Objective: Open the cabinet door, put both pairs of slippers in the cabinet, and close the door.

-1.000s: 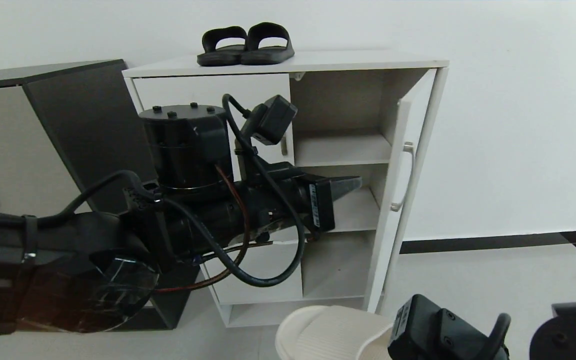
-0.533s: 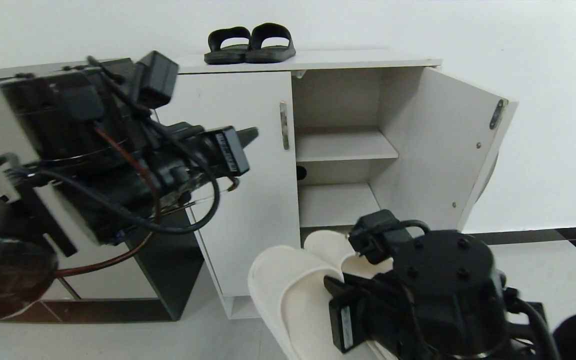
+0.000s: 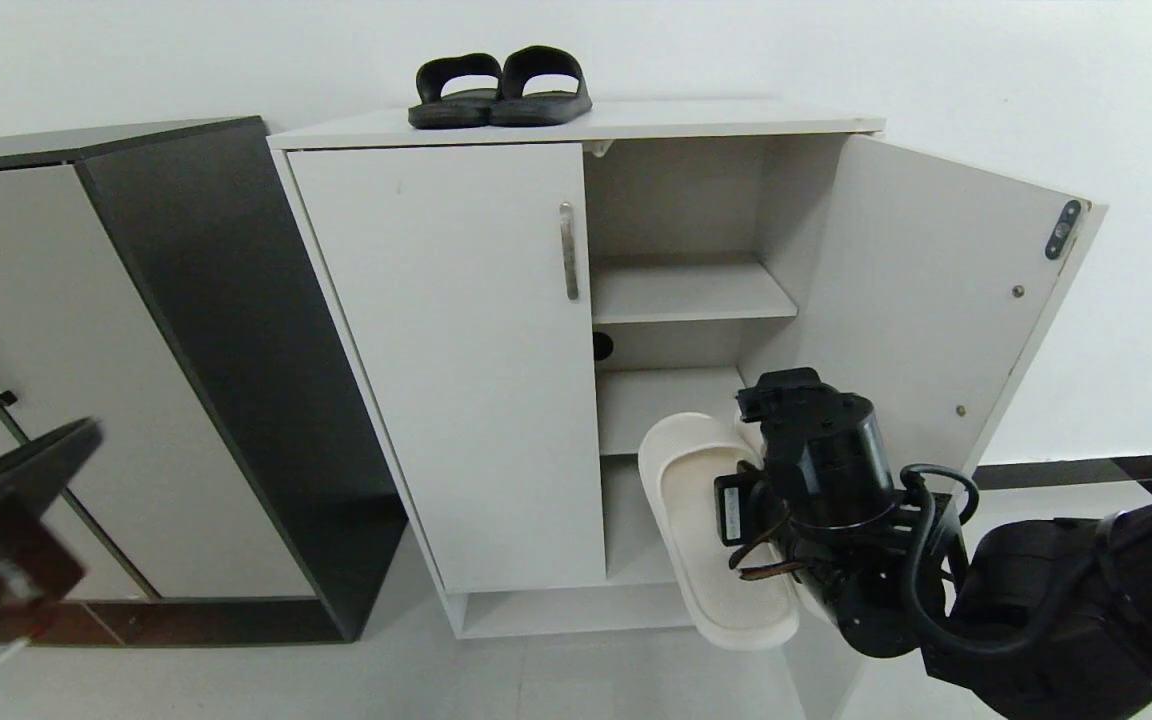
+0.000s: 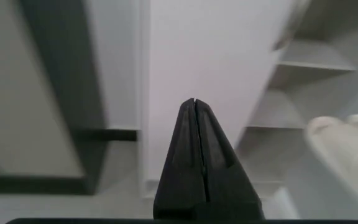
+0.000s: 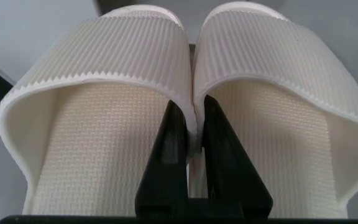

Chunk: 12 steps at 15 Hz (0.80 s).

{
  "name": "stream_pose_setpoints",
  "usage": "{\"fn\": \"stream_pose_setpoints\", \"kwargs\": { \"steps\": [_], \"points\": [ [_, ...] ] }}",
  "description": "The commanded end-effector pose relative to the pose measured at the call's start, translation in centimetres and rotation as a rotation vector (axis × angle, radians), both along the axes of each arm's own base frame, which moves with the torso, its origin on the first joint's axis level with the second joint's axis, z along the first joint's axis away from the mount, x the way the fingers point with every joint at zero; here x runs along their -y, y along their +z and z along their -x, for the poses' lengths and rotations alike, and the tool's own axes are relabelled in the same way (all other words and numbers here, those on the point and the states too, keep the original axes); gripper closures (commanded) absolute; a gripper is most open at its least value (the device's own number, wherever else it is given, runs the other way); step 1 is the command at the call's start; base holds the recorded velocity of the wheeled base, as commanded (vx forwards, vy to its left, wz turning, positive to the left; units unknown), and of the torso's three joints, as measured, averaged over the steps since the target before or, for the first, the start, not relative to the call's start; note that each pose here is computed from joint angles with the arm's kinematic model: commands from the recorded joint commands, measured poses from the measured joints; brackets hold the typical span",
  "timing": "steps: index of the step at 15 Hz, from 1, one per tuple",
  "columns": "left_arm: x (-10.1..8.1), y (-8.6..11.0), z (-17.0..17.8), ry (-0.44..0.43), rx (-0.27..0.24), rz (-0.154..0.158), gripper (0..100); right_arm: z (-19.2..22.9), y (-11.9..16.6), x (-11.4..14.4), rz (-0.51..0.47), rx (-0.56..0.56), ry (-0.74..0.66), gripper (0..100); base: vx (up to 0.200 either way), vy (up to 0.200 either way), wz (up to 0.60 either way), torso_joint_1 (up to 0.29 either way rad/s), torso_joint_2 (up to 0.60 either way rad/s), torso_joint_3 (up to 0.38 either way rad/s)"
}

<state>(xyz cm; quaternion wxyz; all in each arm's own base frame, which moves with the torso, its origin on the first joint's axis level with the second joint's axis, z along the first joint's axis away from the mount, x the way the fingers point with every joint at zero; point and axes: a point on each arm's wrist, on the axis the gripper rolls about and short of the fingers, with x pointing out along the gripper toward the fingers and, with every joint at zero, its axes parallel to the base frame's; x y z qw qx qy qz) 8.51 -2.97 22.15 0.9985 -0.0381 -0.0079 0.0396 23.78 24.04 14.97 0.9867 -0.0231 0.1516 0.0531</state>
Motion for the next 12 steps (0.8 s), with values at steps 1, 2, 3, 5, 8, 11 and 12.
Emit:
{"fn": "stream_pose_setpoints", "kwargs": {
  "steps": [1,2,3,5,8,11,12],
  "points": [
    [-3.6,-2.8,6.2,0.212,0.053,-0.005,100,-0.1,0.2,0.5,-0.001,0.002,-0.011,100,0.0,0.0,0.0,0.0,0.0,0.0],
    [-4.5,-4.3,9.1,0.354,0.034,-0.019,100,-0.7,-0.2,1.5,0.019,-0.008,-0.042,100,0.0,0.0,0.0,0.0,0.0,0.0],
    [-4.6,-5.1,9.8,0.392,0.019,-0.025,100,-0.9,-0.5,1.8,0.025,-0.013,-0.053,100,0.0,0.0,0.0,0.0,0.0,0.0],
    [-4.6,-7.6,11.1,0.425,-0.023,-0.041,100,-1.3,-0.5,2.4,0.027,-0.015,-0.076,100,0.0,0.0,0.0,0.0,0.0,0.0],
    [-4.3,-12.1,11.9,0.534,-0.052,-0.079,100,-1.4,-0.9,2.9,0.039,-0.026,-0.089,100,0.0,0.0,0.0,0.0,0.0,0.0],
    [-4.1,-14.1,11.3,0.442,-0.041,-0.085,100,-1.4,-1.1,3.1,0.045,-0.031,-0.095,100,0.0,0.0,0.0,0.0,0.0,0.0],
    [-3.9,-14.1,11.1,0.362,-0.001,-0.08,100,-1.5,-1.1,3.2,0.047,-0.033,-0.098,100,0.0,0.0,0.0,0.0,0.0,0.0]
  ]
}}
